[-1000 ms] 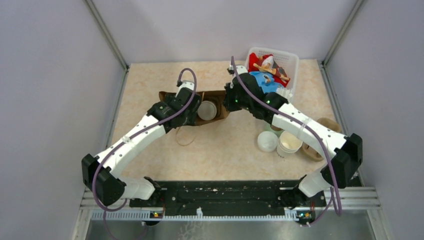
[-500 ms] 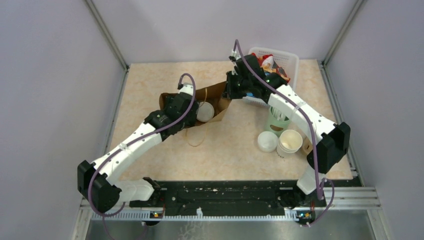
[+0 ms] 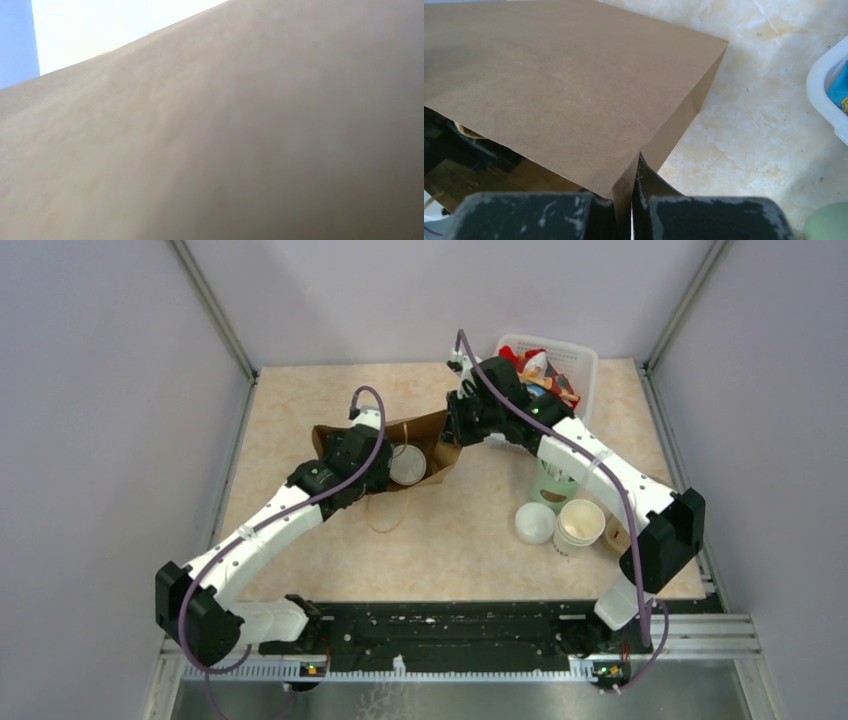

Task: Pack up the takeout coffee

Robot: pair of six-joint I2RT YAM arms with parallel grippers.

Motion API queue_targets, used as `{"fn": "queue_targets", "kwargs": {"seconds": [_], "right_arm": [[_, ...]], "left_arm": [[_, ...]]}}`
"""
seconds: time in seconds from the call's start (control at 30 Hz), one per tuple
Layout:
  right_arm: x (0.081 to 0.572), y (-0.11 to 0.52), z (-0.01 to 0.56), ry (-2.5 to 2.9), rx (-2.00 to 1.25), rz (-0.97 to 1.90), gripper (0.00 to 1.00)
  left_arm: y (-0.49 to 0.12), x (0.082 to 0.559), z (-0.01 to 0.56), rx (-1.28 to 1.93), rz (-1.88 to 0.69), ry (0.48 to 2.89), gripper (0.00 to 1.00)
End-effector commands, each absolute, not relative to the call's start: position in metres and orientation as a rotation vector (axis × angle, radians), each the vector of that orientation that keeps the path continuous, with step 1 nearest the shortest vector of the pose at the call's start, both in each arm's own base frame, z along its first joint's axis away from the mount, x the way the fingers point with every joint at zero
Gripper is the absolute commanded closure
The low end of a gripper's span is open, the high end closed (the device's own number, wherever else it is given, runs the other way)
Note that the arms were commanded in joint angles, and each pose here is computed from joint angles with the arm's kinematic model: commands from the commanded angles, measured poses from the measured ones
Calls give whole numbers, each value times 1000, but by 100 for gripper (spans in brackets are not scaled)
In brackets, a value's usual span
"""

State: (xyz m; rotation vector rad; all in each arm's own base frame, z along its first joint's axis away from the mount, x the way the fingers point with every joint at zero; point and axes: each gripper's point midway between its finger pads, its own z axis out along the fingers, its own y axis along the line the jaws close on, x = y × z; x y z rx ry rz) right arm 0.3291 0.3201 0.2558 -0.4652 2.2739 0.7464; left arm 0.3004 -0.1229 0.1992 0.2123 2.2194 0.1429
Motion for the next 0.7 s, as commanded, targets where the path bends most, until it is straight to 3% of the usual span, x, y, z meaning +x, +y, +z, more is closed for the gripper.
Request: {"fn": "queue_targets", "kwargs": {"seconds": [0.0, 0.43, 0.67], "right_arm": [[317, 319, 260, 2235, -534, 721, 100], [305, 324, 261, 2154, -633, 715, 100], [302, 320, 265, 2148, -639, 697, 100]], "left_arm": [[-106, 306, 196, 86, 253, 2252, 70], [-114, 307, 188, -75, 64, 2209, 71], [-97, 306, 188, -111, 165, 2200, 70]]}}
